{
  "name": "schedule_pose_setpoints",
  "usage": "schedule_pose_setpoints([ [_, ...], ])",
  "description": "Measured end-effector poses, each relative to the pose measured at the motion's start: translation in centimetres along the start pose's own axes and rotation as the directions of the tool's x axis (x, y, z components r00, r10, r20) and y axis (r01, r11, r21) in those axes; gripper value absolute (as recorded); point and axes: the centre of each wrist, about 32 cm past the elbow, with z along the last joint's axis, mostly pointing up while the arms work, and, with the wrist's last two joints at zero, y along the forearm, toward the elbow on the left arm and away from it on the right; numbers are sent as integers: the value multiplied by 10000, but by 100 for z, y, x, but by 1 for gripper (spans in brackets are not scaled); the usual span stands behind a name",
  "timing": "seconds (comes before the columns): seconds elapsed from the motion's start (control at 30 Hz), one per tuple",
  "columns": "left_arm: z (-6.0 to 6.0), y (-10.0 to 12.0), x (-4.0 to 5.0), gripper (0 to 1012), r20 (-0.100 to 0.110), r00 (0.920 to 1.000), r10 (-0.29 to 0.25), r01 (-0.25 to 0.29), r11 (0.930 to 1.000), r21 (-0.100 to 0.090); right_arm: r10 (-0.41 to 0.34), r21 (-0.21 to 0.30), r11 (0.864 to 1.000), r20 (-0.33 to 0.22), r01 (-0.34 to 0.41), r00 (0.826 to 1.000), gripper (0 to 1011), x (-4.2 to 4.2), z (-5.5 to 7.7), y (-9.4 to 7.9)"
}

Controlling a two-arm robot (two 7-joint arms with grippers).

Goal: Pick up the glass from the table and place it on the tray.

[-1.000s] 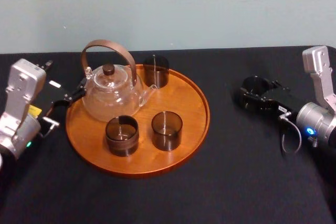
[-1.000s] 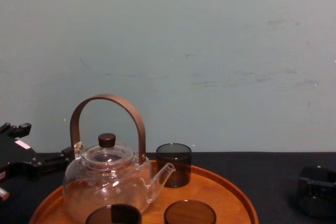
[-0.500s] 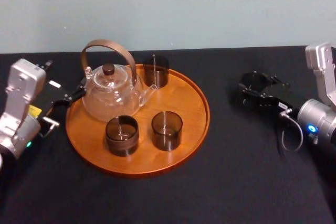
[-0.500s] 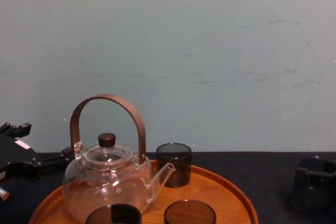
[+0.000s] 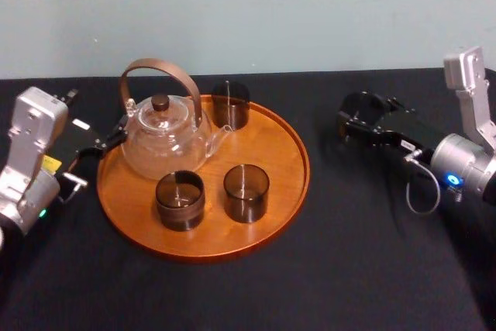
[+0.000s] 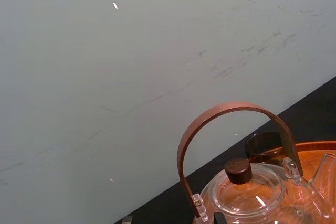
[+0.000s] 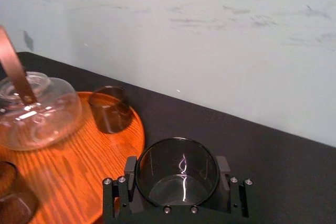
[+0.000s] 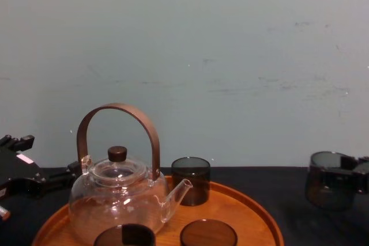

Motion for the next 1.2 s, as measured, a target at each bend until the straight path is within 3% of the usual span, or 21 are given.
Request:
schedule_pose_setpoints([
  [0.3, 0, 0, 0, 1001, 0, 10000, 0, 0, 10000, 0, 653, 118, 9978, 214, -656, 9976, 916, -176, 121, 137],
  [0.63, 0, 0, 0, 1001, -1, 10000, 0, 0, 10000, 0, 1129, 121, 9935, 388, -1135, 9928, 916, -308, 189, 267],
  [1.2, 0, 0, 0, 1001, -1, 10000, 0, 0, 10000, 0, 1615, 43, 9868, 487, -1619, 9857, 916, -436, 196, 455],
])
